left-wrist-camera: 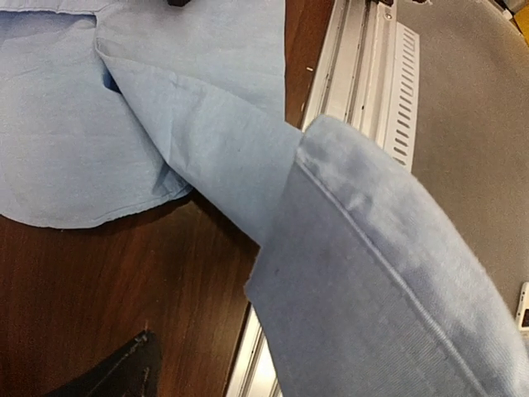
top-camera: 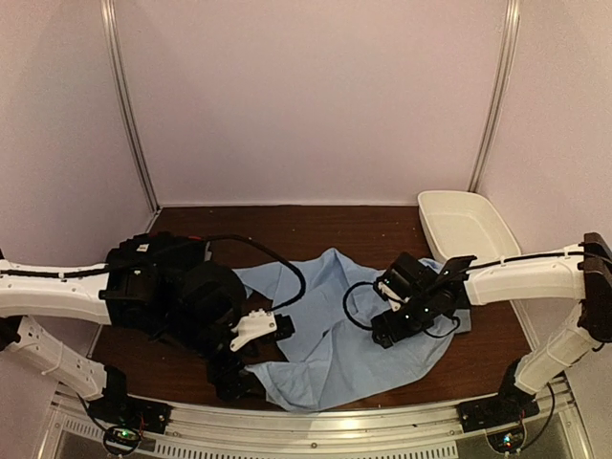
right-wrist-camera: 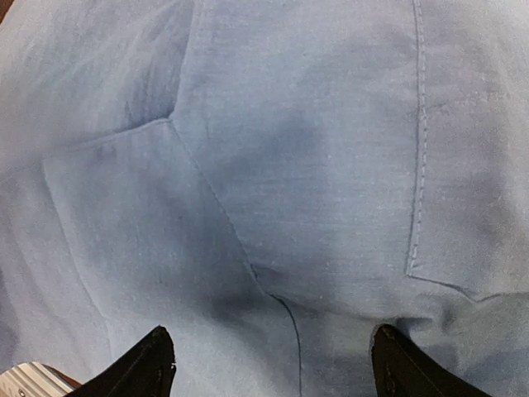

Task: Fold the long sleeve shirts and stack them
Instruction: Flatten out the crumpled shirt at the center of the board.

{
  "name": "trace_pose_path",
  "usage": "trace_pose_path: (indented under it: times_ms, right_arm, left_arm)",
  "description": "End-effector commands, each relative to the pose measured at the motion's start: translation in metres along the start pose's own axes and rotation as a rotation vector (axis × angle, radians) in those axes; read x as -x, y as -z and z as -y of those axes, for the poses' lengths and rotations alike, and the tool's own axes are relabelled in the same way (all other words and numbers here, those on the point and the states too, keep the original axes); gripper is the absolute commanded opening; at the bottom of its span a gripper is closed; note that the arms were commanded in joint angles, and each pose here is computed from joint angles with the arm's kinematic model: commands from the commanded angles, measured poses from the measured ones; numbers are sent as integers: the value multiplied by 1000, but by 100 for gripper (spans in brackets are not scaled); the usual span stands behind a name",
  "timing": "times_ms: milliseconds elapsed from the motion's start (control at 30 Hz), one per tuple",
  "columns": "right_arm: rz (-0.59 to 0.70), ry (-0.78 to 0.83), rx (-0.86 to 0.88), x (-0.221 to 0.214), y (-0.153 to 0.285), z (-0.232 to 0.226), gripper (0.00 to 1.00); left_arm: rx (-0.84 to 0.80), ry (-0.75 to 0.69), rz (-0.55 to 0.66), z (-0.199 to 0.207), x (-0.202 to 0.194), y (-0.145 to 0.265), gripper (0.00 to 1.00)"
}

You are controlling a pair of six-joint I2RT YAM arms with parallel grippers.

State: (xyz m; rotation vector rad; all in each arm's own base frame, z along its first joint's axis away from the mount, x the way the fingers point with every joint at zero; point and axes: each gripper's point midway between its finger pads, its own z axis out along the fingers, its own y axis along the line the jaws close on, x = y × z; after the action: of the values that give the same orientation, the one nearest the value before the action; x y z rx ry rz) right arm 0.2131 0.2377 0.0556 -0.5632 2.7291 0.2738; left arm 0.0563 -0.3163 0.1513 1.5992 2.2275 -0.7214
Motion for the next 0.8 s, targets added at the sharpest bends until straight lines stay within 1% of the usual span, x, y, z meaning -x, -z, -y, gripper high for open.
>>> trace_pose_path:
  times_ms: [0, 33, 67, 100, 133, 200, 267, 433, 667, 733, 767]
  right_arm:
    - [-38, -2, -73, -10, -1, 11, 84]
    - [-52, -7, -80, -14, -2, 12, 84]
    - [-66, -11, -87, -17, -4, 13, 84]
    - [-80, -12, -113, -21, -5, 18, 83]
    - [-95, -12, -131, -24, -8, 22, 81]
    - [-124, -9, -154, -31, -12, 25, 75]
    - [-150, -4, -169, -37, -16, 28, 67]
    - [-205, 2, -211, -52, -23, 36, 51]
    - [-228, 16, -232, -63, -26, 42, 26]
    - [-219, 12, -240, -61, -24, 43, 16]
    - [-209, 9, -241, -59, -22, 43, 9]
  left_arm:
    - [63, 48, 107, -23, 33, 26, 98]
    - [63, 71, 123, -30, 39, 29, 98]
    - [85, 122, 143, -45, 44, 33, 98]
    - [130, 201, 168, -73, 47, 39, 98]
    - [152, 263, 184, -92, 47, 43, 98]
    - [177, 361, 212, -121, 45, 48, 98]
    - [201, 416, 232, -139, 44, 49, 98]
    - [251, 483, 234, -165, 44, 45, 98]
    - [285, 506, 266, -188, 53, 48, 98]
    - [289, 507, 284, -193, 58, 49, 98]
    - [293, 506, 291, -195, 60, 50, 98]
